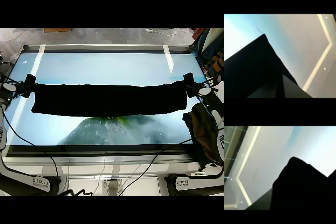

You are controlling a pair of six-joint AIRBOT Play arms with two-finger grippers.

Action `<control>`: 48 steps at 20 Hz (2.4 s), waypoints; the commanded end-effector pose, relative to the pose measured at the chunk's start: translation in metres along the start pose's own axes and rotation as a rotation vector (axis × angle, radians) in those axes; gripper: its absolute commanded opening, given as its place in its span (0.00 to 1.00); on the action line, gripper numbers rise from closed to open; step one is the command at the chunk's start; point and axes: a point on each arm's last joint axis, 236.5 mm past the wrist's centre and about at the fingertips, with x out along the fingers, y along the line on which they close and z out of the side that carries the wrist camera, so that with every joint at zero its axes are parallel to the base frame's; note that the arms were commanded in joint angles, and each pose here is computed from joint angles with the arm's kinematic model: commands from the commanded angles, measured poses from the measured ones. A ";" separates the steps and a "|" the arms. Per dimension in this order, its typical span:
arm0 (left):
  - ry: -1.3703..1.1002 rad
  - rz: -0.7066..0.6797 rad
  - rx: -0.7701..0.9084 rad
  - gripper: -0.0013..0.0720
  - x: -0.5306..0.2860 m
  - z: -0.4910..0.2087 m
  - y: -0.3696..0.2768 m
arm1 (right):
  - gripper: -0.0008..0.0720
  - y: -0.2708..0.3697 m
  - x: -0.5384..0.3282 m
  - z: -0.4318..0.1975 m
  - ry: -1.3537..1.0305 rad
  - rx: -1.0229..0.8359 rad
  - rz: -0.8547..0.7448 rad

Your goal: Fold the clothes and pants, and hang the long-sleeved shirts on hangers.

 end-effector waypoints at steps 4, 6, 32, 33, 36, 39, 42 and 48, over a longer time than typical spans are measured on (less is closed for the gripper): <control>-0.029 -0.030 0.220 0.86 -0.008 0.007 -0.015 | 0.78 -0.002 0.010 -0.022 0.071 -0.185 -0.021; -0.034 -0.051 0.371 0.86 -0.032 0.016 -0.029 | 0.78 0.002 0.006 -0.033 0.141 -0.297 -0.022; 0.225 0.220 -0.108 0.76 -0.024 -0.100 0.122 | 0.78 0.014 -0.033 -0.099 0.534 -0.752 0.071; 0.175 0.210 -0.097 0.75 -0.020 -0.091 0.119 | 0.78 0.025 -0.035 -0.099 0.532 -0.785 0.093; 0.025 0.170 -0.017 0.74 -0.011 -0.062 0.102 | 0.77 0.073 -0.038 -0.109 0.485 -0.849 0.173; -0.132 0.121 0.037 0.25 -0.008 -0.034 0.077 | 0.77 0.127 -0.030 -0.117 0.326 -0.891 0.258; -0.179 0.081 0.105 0.03 -0.008 -0.026 0.051 | 0.23 0.175 -0.032 -0.134 0.200 -0.910 0.345; -0.296 -0.062 0.335 0.03 -0.066 0.007 -0.047 | 0.03 0.211 -0.044 -0.223 0.289 -0.789 0.427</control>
